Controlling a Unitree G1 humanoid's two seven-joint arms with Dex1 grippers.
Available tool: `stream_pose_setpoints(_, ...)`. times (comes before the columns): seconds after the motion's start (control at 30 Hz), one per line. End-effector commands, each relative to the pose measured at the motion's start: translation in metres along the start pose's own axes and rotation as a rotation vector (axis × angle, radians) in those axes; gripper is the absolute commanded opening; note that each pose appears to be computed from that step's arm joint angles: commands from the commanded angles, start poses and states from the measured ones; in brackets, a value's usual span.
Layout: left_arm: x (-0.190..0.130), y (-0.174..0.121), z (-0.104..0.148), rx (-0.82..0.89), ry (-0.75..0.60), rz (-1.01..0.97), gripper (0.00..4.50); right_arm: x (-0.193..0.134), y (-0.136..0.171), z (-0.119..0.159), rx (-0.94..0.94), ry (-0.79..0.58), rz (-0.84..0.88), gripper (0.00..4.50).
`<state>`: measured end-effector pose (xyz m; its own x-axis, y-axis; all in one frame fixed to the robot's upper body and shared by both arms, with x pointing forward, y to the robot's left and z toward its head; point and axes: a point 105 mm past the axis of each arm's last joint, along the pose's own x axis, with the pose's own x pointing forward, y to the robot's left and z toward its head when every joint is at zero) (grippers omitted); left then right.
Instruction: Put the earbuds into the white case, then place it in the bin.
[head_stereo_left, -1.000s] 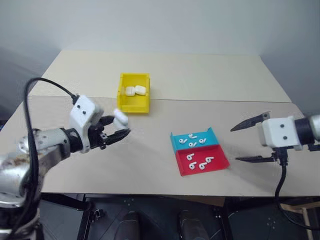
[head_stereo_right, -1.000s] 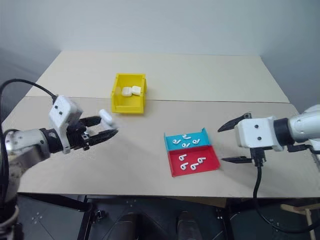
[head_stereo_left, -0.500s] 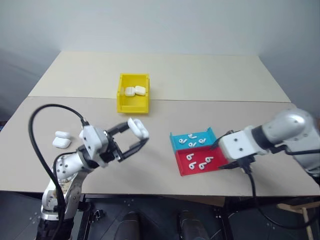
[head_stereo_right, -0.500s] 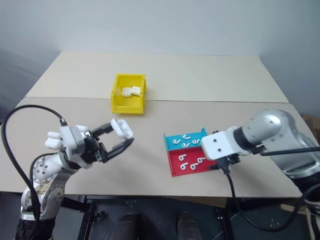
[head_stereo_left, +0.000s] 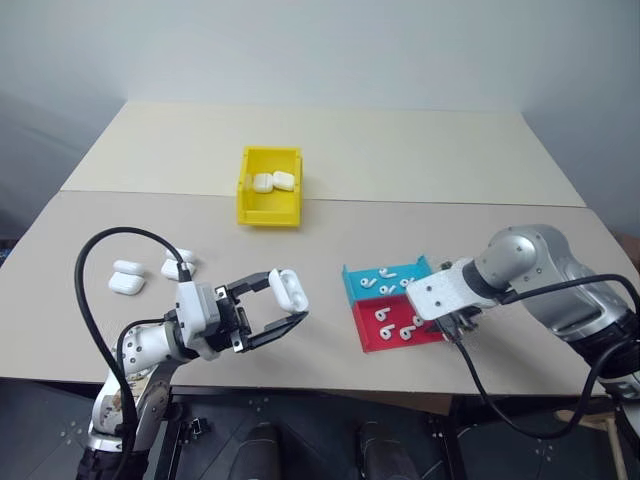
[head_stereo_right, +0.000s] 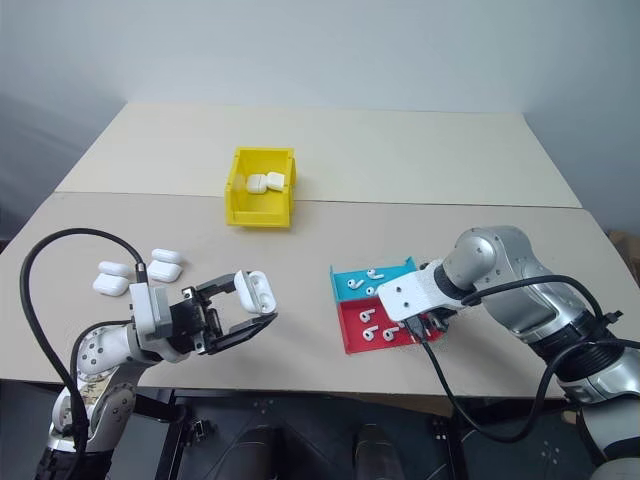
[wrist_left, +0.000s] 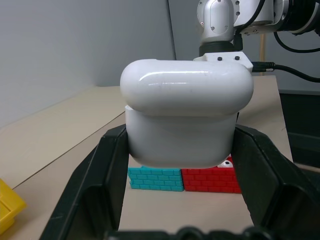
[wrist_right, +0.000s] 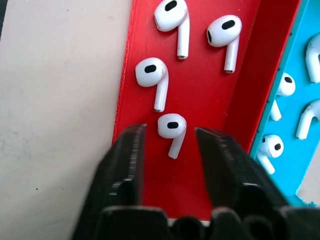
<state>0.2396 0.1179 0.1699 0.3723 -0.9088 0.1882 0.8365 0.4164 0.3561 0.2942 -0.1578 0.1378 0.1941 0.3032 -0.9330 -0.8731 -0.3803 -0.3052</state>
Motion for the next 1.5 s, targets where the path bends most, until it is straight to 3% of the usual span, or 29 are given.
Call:
stream_pose_setpoints(0.03,0.004,-0.003,0.014,0.049,-0.05,-0.012,2.77,-0.004,-0.005,0.0,-0.038,0.022,-0.015,1.84)
stream_pose_setpoints(1.2,0.006,-0.002,0.014,0.073,-0.047,0.004,2.77,0.014,-0.008,0.001,-0.07,0.026,0.004,1.84)
stream_pose_setpoints(1.33,0.006,-0.002,0.015,0.075,-0.048,0.004,2.77,0.015,-0.006,0.001,-0.079,0.029,0.008,0.65)
stream_pose_setpoints(1.5,0.007,-0.002,0.015,0.076,-0.052,0.0,2.77,0.015,-0.006,0.001,-0.08,0.031,0.008,0.65)
